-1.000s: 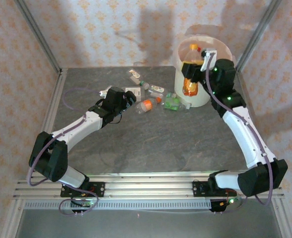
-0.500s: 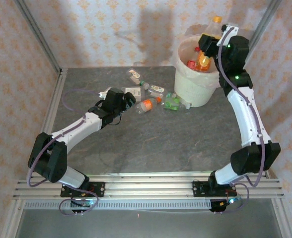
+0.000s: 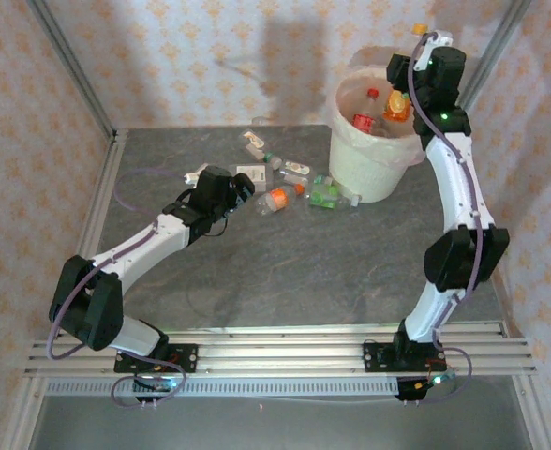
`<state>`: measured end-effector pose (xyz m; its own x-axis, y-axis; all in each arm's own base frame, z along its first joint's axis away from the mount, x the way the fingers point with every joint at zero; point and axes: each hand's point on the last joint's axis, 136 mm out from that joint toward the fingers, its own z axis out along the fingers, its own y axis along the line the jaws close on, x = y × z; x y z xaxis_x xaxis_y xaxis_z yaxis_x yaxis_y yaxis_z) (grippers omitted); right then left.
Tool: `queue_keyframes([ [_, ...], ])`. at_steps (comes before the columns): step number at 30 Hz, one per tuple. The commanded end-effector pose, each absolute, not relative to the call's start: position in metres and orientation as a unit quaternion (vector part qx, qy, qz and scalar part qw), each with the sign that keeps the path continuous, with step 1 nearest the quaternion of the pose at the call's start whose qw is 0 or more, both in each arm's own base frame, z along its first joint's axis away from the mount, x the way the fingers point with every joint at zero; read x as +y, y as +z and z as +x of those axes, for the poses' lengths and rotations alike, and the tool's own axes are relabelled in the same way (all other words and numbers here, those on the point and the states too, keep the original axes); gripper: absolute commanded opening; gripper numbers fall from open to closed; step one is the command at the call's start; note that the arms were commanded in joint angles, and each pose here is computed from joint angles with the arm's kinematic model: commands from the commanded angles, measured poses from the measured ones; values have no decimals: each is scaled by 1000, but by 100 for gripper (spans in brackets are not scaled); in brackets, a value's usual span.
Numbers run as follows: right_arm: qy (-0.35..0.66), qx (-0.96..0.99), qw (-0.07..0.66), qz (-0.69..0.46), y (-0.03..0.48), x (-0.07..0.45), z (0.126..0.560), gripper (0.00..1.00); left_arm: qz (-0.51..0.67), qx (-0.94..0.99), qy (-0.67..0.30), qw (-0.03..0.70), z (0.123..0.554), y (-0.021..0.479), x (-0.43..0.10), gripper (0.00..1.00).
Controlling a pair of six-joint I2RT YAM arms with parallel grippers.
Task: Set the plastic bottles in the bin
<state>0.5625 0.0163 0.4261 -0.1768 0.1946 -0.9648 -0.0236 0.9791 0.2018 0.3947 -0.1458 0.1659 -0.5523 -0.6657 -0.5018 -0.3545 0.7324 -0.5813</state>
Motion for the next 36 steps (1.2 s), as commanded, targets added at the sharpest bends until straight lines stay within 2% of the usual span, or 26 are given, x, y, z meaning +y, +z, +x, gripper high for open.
queue_keyframes([
  [1, 79, 794, 601, 43, 405, 17, 566, 39, -312, 850, -194, 377, 389, 168, -131, 100],
  [6, 66, 824, 561, 38, 373, 15, 569, 48, -312, 852, -180, 380, 384, 169, -124, 100],
  [10, 51, 846, 529, 42, 357, 11, 569, 77, -313, 852, -176, 382, 382, 169, -122, 100],
  [12, 42, 848, 526, 48, 360, 7, 567, 84, -313, 851, -179, 383, 383, 170, -123, 100],
  [27, 66, 832, 549, 42, 386, 15, 550, 88, -313, 853, -184, 375, 385, 164, -127, 100],
  [30, 73, 826, 557, 43, 393, 16, 545, 98, -312, 854, -183, 374, 385, 163, -128, 100],
  [36, 92, 809, 580, 34, 411, 22, 528, 99, -313, 856, -188, 367, 390, 158, -132, 100],
])
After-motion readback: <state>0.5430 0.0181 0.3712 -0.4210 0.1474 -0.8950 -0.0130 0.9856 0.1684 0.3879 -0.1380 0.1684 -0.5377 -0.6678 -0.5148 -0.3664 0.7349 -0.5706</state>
